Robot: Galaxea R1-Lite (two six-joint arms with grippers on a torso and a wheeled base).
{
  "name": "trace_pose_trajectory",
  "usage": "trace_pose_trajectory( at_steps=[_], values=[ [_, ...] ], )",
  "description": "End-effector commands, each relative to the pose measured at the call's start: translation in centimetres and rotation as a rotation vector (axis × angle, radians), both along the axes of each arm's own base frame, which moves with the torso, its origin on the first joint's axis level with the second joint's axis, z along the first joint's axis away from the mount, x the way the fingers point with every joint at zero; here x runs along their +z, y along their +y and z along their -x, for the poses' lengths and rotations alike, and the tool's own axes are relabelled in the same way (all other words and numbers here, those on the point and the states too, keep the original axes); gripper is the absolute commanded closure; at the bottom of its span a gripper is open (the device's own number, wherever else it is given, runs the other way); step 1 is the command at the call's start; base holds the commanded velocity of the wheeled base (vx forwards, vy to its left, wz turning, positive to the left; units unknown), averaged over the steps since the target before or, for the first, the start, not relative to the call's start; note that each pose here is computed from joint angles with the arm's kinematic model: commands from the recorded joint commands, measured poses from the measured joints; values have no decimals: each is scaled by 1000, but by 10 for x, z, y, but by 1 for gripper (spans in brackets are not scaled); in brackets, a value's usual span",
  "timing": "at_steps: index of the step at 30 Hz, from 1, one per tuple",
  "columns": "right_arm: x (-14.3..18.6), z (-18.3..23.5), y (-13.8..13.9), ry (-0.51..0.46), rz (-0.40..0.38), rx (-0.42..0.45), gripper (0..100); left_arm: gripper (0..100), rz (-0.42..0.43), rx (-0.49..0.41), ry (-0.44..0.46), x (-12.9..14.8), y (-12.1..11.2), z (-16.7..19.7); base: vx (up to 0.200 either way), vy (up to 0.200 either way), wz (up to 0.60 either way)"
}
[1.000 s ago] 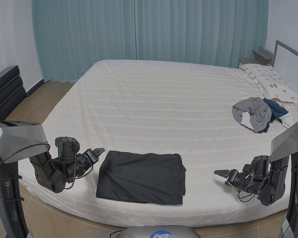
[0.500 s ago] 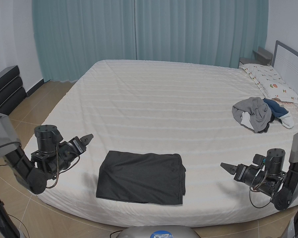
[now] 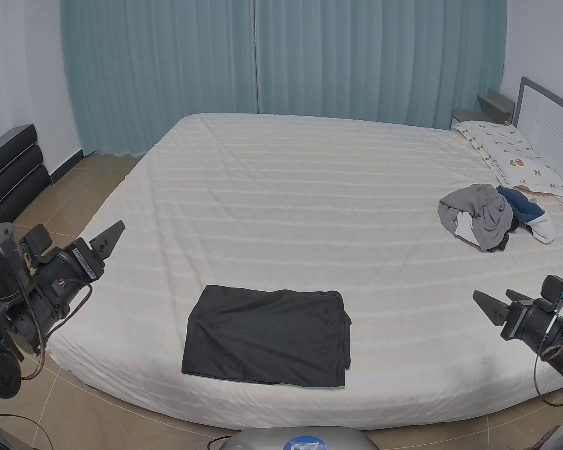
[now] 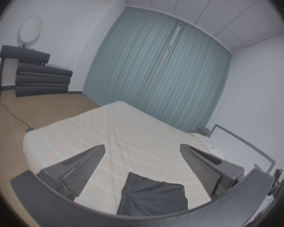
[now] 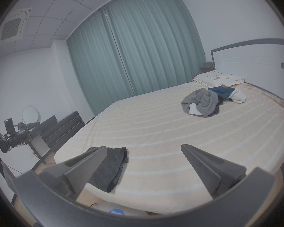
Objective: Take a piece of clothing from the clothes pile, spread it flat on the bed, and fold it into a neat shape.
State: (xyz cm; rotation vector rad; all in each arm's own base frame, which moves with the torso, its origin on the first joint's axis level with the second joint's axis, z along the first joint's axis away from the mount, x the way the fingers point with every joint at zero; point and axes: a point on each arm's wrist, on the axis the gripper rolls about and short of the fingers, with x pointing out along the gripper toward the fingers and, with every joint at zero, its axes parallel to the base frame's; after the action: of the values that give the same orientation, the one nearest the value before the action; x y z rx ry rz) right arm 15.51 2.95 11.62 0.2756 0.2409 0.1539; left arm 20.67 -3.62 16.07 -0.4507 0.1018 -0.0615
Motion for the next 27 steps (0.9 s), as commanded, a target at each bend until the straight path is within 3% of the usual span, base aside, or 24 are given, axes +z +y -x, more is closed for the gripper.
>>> trace_pose_trajectory(
  at_steps=[1,5,8,16,27],
  values=[
    [48,77,-17,-210,46,-33,0,0,-79,56,-185,27,16,76,0,0,0],
    [56,107,-22,-197,48,-31,0,0,-100,86,-223,30,20,99,0,0,0],
    [59,142,-28,-174,52,-31,0,0,-186,123,-258,34,26,129,0,0,0],
    [58,169,-30,-200,71,-78,0,0,-275,187,-298,31,38,185,0,0,0],
    [38,204,-34,-299,240,-42,0,0,-406,307,-312,4,47,236,0,0,0]
  ],
)
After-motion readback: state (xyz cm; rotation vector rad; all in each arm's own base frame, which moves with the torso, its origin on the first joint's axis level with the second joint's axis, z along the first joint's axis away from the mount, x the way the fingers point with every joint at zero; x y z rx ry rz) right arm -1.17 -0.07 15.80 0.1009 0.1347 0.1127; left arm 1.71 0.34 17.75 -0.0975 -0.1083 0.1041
